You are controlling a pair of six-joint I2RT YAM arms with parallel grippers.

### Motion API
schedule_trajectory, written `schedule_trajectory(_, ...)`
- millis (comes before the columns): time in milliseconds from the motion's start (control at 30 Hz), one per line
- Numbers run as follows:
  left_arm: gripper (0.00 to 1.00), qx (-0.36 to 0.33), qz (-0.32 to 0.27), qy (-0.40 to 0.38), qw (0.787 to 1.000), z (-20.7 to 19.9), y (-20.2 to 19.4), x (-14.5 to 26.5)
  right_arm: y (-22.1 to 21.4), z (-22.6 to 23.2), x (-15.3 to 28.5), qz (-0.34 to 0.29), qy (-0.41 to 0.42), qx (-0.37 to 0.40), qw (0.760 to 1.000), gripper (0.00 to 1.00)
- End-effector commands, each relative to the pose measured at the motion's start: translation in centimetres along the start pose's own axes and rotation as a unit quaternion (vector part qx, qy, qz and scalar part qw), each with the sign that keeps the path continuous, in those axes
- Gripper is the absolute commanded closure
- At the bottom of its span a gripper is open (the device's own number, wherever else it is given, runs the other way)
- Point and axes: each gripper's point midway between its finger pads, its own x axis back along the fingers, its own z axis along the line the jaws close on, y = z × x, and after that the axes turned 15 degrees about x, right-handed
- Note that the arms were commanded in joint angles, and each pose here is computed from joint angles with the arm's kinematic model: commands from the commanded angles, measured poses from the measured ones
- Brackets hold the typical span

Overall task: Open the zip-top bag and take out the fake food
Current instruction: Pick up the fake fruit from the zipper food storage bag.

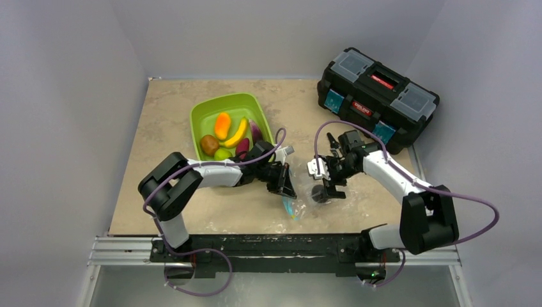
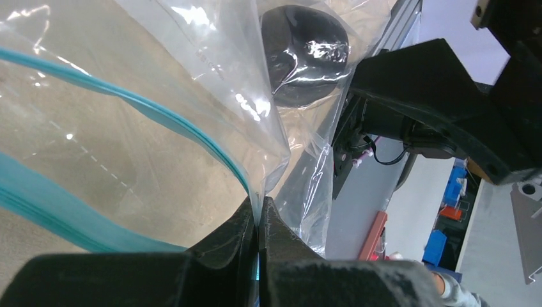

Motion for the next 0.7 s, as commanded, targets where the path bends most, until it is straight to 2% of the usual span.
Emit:
schedule_trajectory(0, 1.00, -0.026, 0.000, -0.007, 1.000, -1.0, 0.4, -0.3, -1.5, 0.7, -0.4, 0.032, 0.010, 0.015, 0.999, 0.02)
schedule_trajectory(100, 1.00, -0.025, 0.002, -0.005, 1.000, -0.9, 0.4, -0.5, -2.0, 1.4, -0.9, 0.041, 0.020, 0.015, 0.999, 0.06)
schedule_trajectory(200, 1.00, -0.024, 0.006, -0.007, 1.000, -1.0, 0.5, -0.8, -2.3, 1.6, -1.6, 0.045, 0.030, 0.009, 0.998, 0.17)
schedule_trajectory(467, 1.00, -0.024, 0.011, -0.005, 1.000, -1.0, 0.3, -1.1, -0.7, 1.2, -3.2, 0.023, 0.032, 0.015, 0.999, 0.58)
schedule_trajectory(667, 1.00, -0.028, 0.011, -0.014, 0.999, -1.4, 0.5, -1.1, 1.3, 0.5, -4.4, -0.010, 0.022, 0.001, 1.000, 0.97)
